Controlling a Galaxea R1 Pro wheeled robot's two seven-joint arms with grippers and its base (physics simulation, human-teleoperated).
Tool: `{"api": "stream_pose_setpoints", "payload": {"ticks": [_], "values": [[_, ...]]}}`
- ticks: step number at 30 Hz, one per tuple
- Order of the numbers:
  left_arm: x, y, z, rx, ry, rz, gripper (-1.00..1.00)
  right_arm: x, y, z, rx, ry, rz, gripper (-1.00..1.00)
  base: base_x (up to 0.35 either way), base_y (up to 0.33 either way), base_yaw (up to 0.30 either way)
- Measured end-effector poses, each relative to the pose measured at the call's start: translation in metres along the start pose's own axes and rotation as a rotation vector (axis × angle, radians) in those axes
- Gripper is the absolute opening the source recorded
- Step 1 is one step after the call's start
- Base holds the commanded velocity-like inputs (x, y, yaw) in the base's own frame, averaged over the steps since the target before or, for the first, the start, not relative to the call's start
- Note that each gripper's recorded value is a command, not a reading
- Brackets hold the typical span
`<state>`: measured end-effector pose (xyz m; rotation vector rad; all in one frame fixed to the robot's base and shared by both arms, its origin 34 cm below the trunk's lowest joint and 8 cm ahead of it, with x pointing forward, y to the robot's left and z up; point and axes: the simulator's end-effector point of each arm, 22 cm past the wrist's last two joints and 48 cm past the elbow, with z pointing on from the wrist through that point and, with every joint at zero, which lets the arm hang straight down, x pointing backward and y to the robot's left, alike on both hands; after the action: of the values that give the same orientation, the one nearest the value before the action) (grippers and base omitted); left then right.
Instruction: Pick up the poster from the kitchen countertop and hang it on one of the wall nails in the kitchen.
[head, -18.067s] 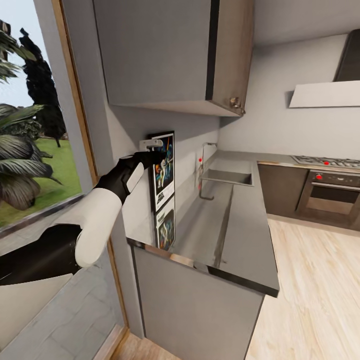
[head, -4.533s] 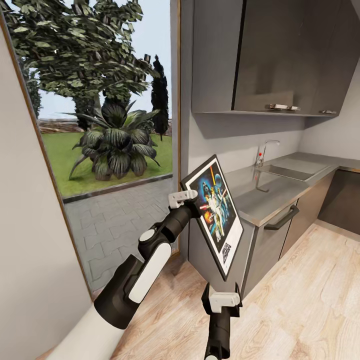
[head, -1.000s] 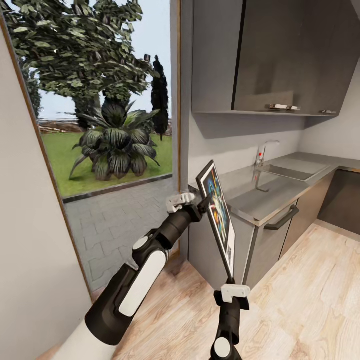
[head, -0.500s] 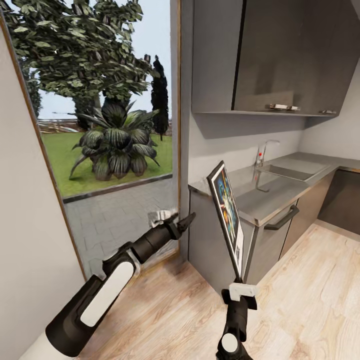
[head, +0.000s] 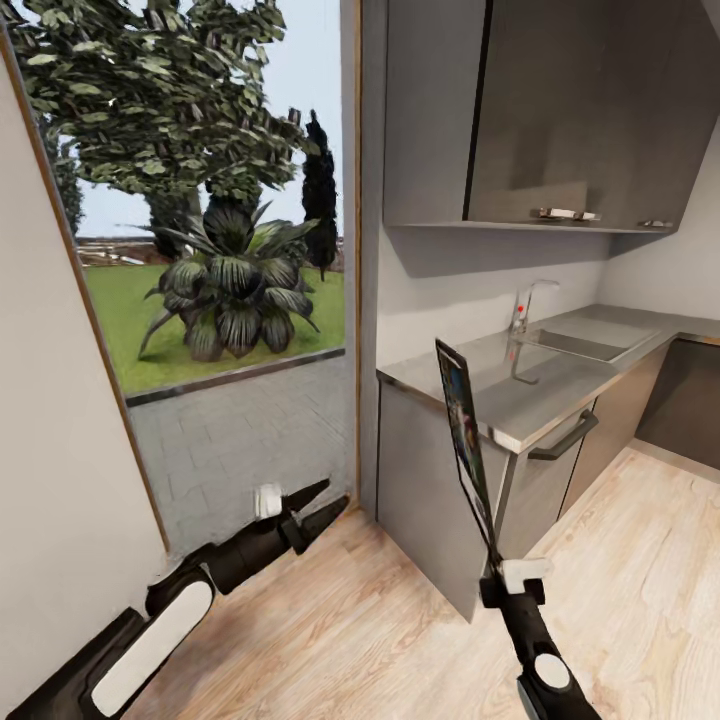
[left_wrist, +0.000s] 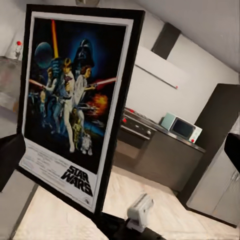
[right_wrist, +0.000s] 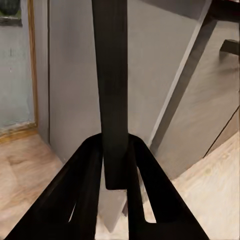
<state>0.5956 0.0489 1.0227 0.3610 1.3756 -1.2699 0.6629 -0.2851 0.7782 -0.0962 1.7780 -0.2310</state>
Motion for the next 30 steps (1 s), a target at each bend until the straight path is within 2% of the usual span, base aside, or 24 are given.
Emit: {"api": "stream_pose_setpoints", "payload": {"ticks": [1,3,6,9,12,15,20,22,30], "values": [[0.01,0.005,-0.005,-0.009,0.012,-0.009,1.0,0.001,-0.001,0.001,-0.022,0.002,0.009,-1.0,0.0,0.0,0.0],[0.047,0.023,-0.028,-0.016,0.033,-0.025,1.0,0.005,0.001,0.0,-0.122,0.006,0.043,-1.0,0.0,0.0,0.0],[0.063,0.038,-0.043,-0.033,0.033,-0.018,1.0,0.003,0.009,-0.004,-0.196,-0.013,0.057,-1.0,0.0,0.0,0.0],[0.087,0.066,-0.067,-0.089,0.055,-0.015,1.0,-0.002,0.018,-0.014,-0.308,-0.056,0.073,-1.0,0.0,0.0,0.0],[0.098,0.079,-0.079,-0.118,0.07,-0.02,1.0,-0.003,0.021,-0.019,-0.361,-0.066,0.083,-1.0,0.0,0.0,0.0],[0.108,0.086,-0.09,-0.128,0.082,-0.025,1.0,-0.004,0.023,-0.022,-0.398,-0.073,0.088,-1.0,0.0,0.0,0.0],[0.123,0.094,-0.106,-0.146,0.103,-0.04,1.0,-0.023,0.021,-0.023,-0.414,-0.107,0.08,-1.0,0.0,0.0,0.0],[0.127,0.097,-0.111,-0.153,0.109,-0.044,1.0,-0.03,0.022,-0.022,-0.429,-0.079,0.092,-1.0,0.0,0.0,0.0],[0.128,0.099,-0.114,-0.157,0.113,-0.048,1.0,-0.038,0.025,-0.025,-0.464,-0.066,0.097,-1.0,0.0,0.0,0.0]]}}
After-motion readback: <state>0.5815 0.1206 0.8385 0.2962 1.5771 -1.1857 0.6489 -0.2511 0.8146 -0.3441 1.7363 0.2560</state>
